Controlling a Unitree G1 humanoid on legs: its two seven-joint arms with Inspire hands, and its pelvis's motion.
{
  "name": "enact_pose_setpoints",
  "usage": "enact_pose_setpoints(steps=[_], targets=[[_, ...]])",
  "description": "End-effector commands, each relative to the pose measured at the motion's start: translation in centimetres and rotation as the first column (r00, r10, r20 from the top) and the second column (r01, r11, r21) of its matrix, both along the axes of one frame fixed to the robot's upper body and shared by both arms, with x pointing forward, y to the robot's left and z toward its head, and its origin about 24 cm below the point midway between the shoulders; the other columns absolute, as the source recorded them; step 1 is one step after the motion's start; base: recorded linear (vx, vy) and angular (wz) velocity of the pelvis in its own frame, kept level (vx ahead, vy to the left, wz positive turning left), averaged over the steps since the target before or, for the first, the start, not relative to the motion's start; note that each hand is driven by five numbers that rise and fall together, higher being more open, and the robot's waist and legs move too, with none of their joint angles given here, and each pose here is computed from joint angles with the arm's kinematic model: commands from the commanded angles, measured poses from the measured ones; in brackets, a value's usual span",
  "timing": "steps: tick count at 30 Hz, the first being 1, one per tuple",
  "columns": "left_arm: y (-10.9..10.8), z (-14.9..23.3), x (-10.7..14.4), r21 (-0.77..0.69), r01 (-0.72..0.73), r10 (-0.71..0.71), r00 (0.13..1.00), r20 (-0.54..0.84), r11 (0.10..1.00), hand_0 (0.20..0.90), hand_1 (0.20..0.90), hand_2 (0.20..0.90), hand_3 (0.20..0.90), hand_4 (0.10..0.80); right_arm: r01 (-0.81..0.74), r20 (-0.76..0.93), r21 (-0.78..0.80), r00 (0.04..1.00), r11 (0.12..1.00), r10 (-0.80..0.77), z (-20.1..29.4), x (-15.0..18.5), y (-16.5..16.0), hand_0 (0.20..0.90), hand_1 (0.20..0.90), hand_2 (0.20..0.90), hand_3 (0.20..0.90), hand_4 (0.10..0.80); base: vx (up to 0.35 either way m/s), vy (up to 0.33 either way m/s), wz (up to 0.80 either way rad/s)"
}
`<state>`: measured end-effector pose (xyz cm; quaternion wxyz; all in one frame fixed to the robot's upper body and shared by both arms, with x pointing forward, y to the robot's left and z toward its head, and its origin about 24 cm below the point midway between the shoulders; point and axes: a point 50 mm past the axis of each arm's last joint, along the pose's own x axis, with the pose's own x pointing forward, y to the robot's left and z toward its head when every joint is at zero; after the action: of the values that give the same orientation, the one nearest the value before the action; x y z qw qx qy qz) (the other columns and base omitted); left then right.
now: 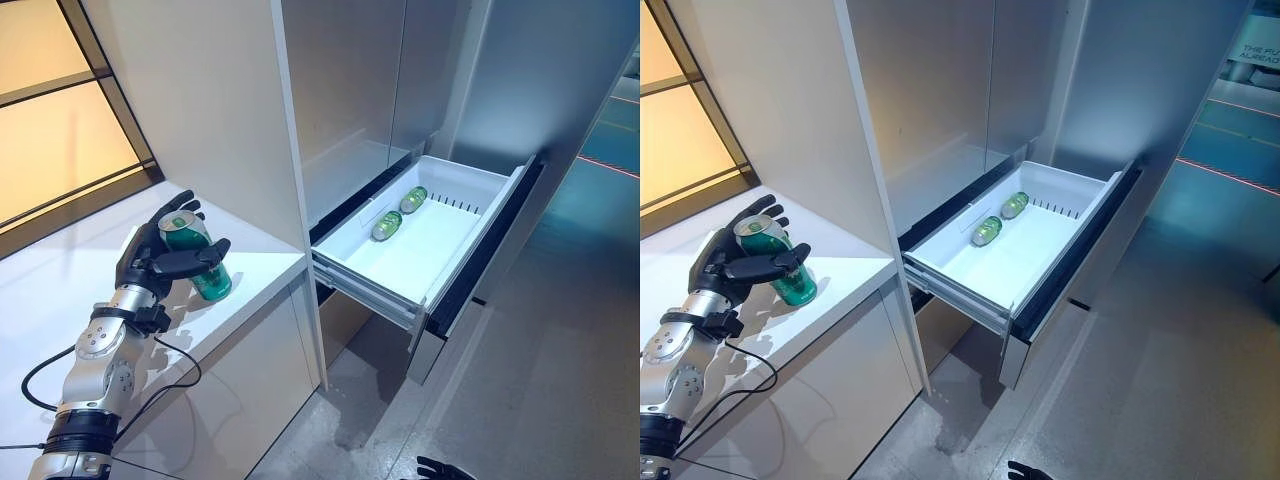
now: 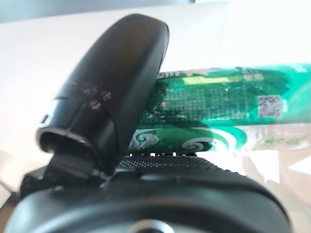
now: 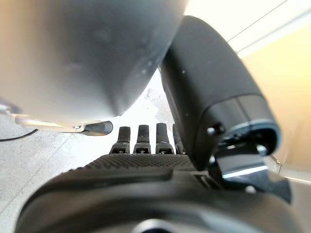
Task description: Put drinks into fridge and close the fridge
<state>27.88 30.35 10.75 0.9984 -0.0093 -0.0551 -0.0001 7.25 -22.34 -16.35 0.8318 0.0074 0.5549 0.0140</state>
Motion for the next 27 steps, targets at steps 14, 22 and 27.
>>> enact_pose_setpoints(steps=[14,22,27], targets=[[-4.1,12.9,1.4,-0.033,0.327,-0.252,0.787,0.563,0.944,0.300,0.300,0.300,0.200,0.100,-0.098,0.177,-0.025,0.979,0.995,0.101,1.4,3.5,-0.5,0.900,0.900,0.900,0.900,0.800,0.000,0.000,0.00],[-6.9,14.2,0.4,0.057,0.416,-0.350,0.675,0.650,0.908,0.300,0.300,0.300,0.200,0.100,-0.355,0.512,-0.027,0.798,0.934,0.318,6.1,10.3,4.1,0.900,0.900,0.900,0.900,0.800,-0.023,-0.014,-0.01],[-9.1,13.6,-0.7,0.165,0.502,-0.476,0.593,0.649,0.849,0.300,0.300,0.300,0.200,0.100,-0.526,0.730,0.077,0.608,0.847,0.312,11.5,13.0,8.3,0.900,0.900,0.900,0.900,0.800,-0.046,-0.028,0.00]])
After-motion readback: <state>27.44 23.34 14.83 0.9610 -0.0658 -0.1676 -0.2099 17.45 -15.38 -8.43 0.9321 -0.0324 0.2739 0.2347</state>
